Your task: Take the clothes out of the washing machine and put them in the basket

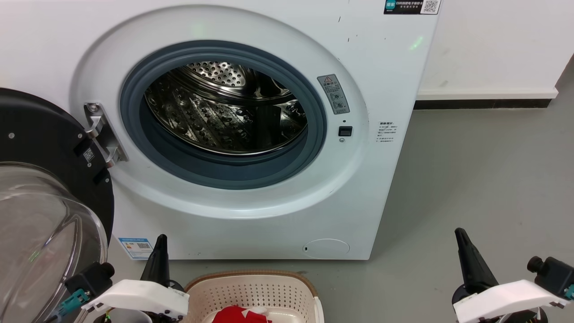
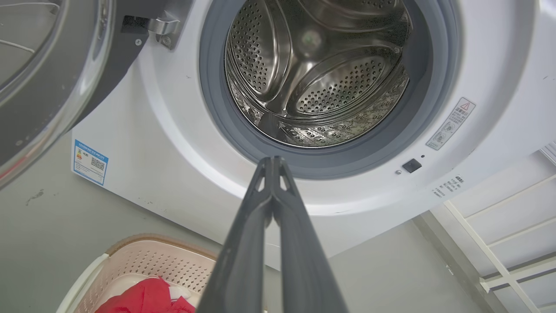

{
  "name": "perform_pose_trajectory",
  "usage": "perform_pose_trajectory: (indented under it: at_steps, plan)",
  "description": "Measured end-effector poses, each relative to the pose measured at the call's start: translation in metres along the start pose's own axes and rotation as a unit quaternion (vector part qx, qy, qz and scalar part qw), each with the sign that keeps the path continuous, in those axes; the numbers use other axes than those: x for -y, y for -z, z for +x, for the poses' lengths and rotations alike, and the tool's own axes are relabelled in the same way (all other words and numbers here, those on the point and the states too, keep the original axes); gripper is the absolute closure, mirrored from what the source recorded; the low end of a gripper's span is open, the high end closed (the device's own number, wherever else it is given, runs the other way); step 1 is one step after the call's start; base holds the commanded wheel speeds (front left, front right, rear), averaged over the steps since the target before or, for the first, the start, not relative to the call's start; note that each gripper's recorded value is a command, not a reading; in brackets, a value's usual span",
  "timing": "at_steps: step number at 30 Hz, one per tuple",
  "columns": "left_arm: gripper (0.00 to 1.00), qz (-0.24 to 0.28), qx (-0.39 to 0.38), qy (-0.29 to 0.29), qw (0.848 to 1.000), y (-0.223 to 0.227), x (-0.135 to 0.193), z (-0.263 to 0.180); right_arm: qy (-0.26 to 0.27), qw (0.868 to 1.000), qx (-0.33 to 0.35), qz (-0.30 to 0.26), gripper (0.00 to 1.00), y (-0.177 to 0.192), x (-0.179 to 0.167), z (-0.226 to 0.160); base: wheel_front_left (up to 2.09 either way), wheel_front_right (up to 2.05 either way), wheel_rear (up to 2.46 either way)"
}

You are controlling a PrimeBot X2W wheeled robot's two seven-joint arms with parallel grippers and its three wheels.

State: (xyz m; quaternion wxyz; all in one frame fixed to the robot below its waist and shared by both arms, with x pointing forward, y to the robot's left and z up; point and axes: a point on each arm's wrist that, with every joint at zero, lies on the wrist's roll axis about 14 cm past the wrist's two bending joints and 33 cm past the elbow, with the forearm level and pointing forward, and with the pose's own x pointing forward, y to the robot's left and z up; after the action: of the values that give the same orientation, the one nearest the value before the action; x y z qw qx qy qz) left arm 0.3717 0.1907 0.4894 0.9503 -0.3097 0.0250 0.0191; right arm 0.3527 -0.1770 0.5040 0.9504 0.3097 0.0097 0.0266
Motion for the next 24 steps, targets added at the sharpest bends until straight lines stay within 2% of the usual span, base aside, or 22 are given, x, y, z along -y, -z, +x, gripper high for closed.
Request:
perform_pose_trajectory:
  at_steps: [11, 24]
  plan:
    - [1.00, -0.079, -0.004, -0.006, 0.997, -0.0008, -0.0030, 0.0017, 0.008, 0.997, 0.002, 0.077, 1.00, -0.0021, 0.0044, 0.0045, 0.00, 0.00, 0.00]
    - [1.00, -0.162, -0.007, -0.007, 0.987, -0.0022, -0.0027, 0.0045, 0.015, 0.987, 0.006, 0.160, 1.00, -0.0045, 0.0087, 0.0100, 0.00, 0.00, 0.00]
